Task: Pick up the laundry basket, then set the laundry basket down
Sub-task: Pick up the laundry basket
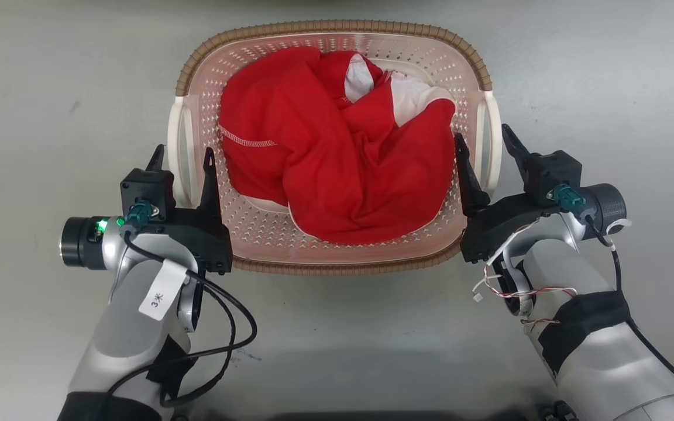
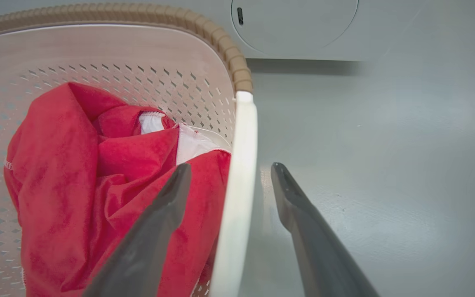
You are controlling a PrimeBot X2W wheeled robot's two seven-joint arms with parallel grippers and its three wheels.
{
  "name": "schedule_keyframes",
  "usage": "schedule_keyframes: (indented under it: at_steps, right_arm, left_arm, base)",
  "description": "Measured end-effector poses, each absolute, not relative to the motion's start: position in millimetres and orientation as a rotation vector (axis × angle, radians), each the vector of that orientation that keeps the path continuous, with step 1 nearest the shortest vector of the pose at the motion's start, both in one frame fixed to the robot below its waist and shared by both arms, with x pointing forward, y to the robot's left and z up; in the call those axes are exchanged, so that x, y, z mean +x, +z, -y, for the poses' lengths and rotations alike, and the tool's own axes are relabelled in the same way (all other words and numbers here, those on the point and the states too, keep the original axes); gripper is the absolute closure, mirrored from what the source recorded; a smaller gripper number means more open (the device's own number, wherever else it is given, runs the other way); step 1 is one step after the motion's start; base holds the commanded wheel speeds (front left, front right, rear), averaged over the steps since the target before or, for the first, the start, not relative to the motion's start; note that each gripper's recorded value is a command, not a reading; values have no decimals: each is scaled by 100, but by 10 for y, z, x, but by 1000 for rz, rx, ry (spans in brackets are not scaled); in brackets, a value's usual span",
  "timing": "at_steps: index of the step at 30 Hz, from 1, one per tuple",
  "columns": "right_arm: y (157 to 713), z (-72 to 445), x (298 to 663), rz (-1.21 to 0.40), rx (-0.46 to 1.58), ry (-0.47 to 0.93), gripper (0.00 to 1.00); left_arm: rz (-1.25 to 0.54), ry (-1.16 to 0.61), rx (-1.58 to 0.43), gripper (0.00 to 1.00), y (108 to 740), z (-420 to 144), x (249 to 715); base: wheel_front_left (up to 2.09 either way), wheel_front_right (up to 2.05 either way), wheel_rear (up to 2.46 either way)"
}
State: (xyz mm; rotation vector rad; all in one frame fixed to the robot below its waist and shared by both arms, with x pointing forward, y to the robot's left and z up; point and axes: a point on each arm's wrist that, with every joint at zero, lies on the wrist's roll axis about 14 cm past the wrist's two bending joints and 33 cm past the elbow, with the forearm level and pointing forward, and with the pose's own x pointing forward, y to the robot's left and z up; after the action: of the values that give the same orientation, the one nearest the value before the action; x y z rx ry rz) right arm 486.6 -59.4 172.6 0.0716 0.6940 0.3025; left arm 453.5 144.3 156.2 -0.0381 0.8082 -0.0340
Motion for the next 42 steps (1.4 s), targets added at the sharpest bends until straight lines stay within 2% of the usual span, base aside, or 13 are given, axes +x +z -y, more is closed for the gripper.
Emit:
schedule_keyframes:
  at_steps: [12, 16, 17, 18, 19, 20, 21, 22, 23, 42]
  right_arm:
    - [1560, 548, 4800, -753, 79, 296, 1]
    - [1523, 537, 4789, -767, 79, 295, 26]
    - [1511, 538, 4780, -774, 80, 293, 38]
    - [1499, 540, 4774, -781, 84, 290, 51]
    - [1488, 540, 4771, -787, 84, 289, 54]
    - [1486, 539, 4778, -788, 84, 290, 62]
    - [1485, 539, 4784, -788, 84, 289, 71]
    - [1482, 536, 4784, -789, 84, 290, 91]
    - [1477, 539, 4780, -793, 86, 286, 100]
    - [1740, 669, 4641, -839, 60, 255, 100]
  left_arm:
    - [-866, -53, -20, 0, 1420, -1457, 4494]
    - [-880, -68, -14, 0, 1388, -1432, 4486]
    - [-884, -76, -13, 24, 1381, -1421, 4485]
    - [-886, -80, -11, 55, 1375, -1415, 4487]
    - [-890, -82, -9, 69, 1367, -1413, 4484]
    - [-896, -83, -6, 91, 1358, -1414, 4476]
    - [-899, -88, -4, 100, 1352, -1408, 4472]
    - [-902, -97, -6, 100, 1349, -1395, 4475]
    - [-905, -100, -3, 100, 1345, -1393, 4479]
    - [-927, -109, -100, 100, 1651, -1187, 4307]
  base:
    - [0, 0, 0]
    - [0, 0, 0]
    - [0, 0, 0]
    - [0, 0, 0]
    - [0, 0, 0]
    - [0, 0, 0]
    - [0, 0, 0]
    - [0, 0, 0]
    - [0, 0, 0]
    - [0, 0, 0]
